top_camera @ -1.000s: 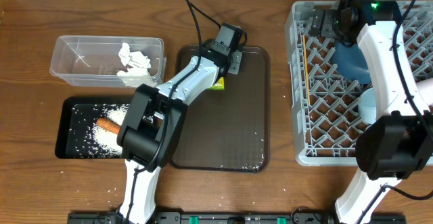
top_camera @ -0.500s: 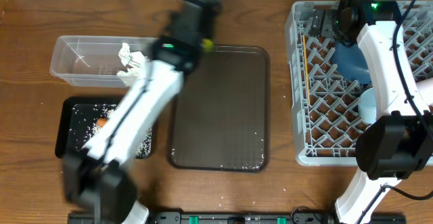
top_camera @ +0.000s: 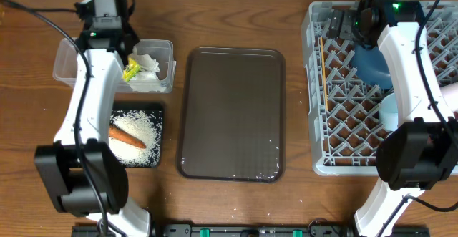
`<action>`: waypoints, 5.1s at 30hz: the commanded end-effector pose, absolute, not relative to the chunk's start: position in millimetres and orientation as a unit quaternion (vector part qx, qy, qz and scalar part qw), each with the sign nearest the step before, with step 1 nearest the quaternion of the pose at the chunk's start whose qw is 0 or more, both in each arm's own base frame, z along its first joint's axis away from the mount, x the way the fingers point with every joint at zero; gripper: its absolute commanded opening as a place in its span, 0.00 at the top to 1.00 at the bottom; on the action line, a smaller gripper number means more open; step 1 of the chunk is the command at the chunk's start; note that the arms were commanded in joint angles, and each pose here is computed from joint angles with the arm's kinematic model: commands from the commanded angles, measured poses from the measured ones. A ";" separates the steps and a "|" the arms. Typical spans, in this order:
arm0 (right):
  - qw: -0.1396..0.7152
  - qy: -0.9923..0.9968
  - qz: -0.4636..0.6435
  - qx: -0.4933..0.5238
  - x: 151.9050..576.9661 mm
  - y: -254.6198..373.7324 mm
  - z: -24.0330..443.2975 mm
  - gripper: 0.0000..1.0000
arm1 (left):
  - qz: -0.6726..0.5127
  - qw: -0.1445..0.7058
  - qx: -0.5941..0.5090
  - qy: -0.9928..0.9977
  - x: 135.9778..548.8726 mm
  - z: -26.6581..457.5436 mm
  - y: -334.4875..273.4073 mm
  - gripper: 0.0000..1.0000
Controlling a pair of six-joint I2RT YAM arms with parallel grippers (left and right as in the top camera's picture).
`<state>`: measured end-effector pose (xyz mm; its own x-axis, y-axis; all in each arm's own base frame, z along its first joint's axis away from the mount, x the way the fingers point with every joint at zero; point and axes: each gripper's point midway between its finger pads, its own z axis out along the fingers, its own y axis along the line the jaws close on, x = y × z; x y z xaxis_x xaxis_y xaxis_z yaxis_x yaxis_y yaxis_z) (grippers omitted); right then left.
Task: Sort waste into correct bins and load items into the dishwasher rack
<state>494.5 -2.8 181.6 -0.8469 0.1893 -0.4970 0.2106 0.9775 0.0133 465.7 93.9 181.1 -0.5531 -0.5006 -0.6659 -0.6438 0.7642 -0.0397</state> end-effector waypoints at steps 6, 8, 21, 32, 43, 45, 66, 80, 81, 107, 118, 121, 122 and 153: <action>0.259 0.960 -0.023 0.108 493.8 -1.8 184.3 0.01 | 0.062 0.333 -0.347 0.875 452.4 191.9 92.7 0.18; 0.259 0.959 -0.023 0.108 493.8 -1.8 184.3 0.01 | 0.057 0.349 -0.346 0.869 442.0 214.5 91.0 0.18; 0.259 0.959 -0.023 0.108 493.9 -1.8 184.3 0.01 | -0.007 0.290 -0.355 0.889 279.0 279.6 50.9 0.18; 0.259 0.960 -0.023 0.108 493.8 -1.8 184.3 0.01 | -0.043 0.276 -0.359 0.891 174.7 229.7 28.8 0.06; 0.259 0.959 -0.023 0.108 493.8 -1.8 184.3 0.01 | -0.035 0.250 -0.360 0.898 144.3 220.5 26.0 0.04; 0.259 0.959 -0.023 0.108 493.8 -1.8 184.3 0.01 | -0.030 0.238 -0.356 0.903 138.8 217.5 25.5 0.04; 0.259 0.960 -0.023 0.108 493.8 -1.8 184.3 0.01 | -0.080 0.484 -0.043 0.870 224.0 151.0 -29.3 0.03; 0.259 0.960 -0.023 0.108 493.8 -1.8 184.3 0.01 | -0.084 0.620 -0.043 0.779 243.4 134.3 -22.4 0.02; 0.259 0.960 -0.023 0.108 493.8 -1.8 184.3 0.01 | -0.081 0.623 -0.047 0.777 243.3 132.9 -19.5 0.02; 0.259 0.959 -0.023 0.108 493.8 -1.8 184.3 0.01 | 0.000 0.651 -0.015 0.759 243.9 136.8 1.4 0.02; 0.259 0.959 -0.023 0.108 493.8 -1.8 184.3 0.01 | 0.001 0.650 -0.015 0.759 243.9 136.7 1.5 0.02; 0.259 0.960 -0.023 0.108 493.8 -1.8 184.3 0.01 | 0.000 0.650 -0.015 0.759 243.9 136.7 1.4 0.02; 0.259 0.960 -0.023 0.108 493.8 -1.8 184.3 0.01 | 0.000 0.650 -0.015 0.759 243.9 136.7 1.4 0.02; 0.317 0.944 -0.008 0.089 481.2 19.1 241.1 0.01 | 0.000 0.650 -0.015 0.759 243.9 136.7 1.4 0.02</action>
